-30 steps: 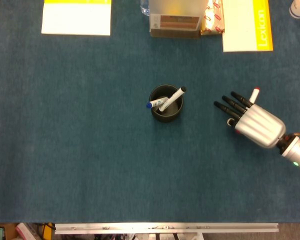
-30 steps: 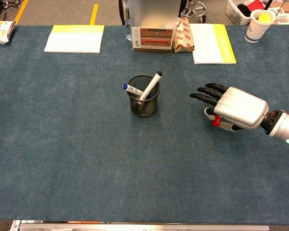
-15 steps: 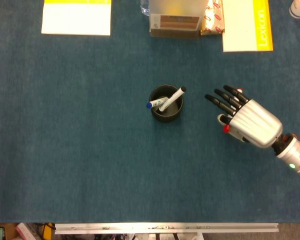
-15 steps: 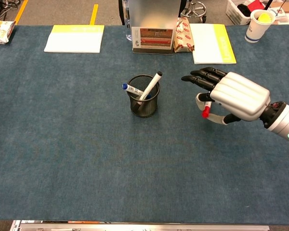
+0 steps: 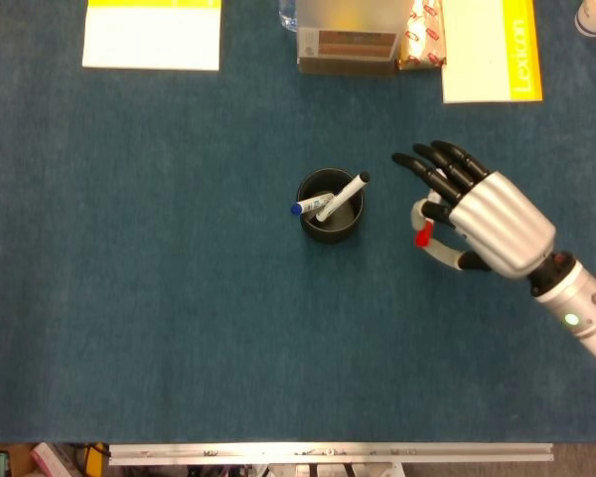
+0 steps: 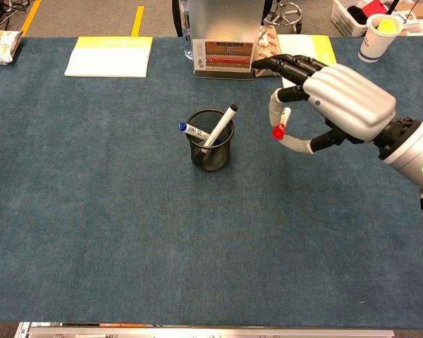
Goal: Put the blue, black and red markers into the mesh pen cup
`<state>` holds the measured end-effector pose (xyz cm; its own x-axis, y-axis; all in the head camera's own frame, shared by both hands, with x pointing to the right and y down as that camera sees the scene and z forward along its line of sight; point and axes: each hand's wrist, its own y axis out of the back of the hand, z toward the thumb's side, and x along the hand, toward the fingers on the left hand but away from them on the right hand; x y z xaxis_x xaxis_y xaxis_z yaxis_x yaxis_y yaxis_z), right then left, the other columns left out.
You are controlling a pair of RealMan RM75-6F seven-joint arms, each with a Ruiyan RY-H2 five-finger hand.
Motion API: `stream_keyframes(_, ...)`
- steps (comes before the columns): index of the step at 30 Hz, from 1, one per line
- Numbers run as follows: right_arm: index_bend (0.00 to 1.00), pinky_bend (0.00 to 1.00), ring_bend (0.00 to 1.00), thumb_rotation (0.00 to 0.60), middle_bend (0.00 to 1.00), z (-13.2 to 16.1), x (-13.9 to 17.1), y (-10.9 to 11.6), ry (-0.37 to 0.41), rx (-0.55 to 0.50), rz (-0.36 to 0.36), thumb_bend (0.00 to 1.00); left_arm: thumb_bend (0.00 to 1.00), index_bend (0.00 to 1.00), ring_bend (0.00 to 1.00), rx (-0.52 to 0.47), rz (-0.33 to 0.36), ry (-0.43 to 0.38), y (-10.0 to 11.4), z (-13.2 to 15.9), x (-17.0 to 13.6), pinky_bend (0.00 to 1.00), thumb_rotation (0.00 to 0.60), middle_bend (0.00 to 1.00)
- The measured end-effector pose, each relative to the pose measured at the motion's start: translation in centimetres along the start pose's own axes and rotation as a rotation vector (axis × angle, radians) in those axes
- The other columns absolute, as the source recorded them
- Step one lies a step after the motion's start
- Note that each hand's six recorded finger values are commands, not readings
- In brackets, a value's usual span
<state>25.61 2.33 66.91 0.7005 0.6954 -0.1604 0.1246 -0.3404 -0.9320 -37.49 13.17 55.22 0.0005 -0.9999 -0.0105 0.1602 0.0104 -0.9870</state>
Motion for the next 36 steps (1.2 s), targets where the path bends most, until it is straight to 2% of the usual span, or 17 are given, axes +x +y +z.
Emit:
stream_keyframes(19, 0.64, 0.11, 0.01, 0.600, 0.11, 3.1, -4.8, 0.2, -0.015, -0.503, -0.011, 0.28, 0.24, 0.39, 0.02, -0.007, -0.002, 0.010, 0.2, -0.1, 0.0, 0.18, 0.600, 0.08)
stream_keyframes(27, 0.64, 0.11, 0.01, 0.600, 0.11, 3.1, -5.7, 1.1, -0.032, -0.611, -0.043, 0.28, 0.24, 0.39, 0.02, -0.010, -0.004, 0.010, 0.2, -0.1, 0.0, 0.18, 0.600, 0.08)
stream_keyframes(36, 0.64, 0.10, 0.01, 0.600, 0.11, 2.6, -6.0, -0.7, -0.061, -0.683, -0.028, 0.28, 0.24, 0.39, 0.02, -0.016, 0.003, 0.010, 0.4, -0.1, 0.0, 0.19, 0.600, 0.08)
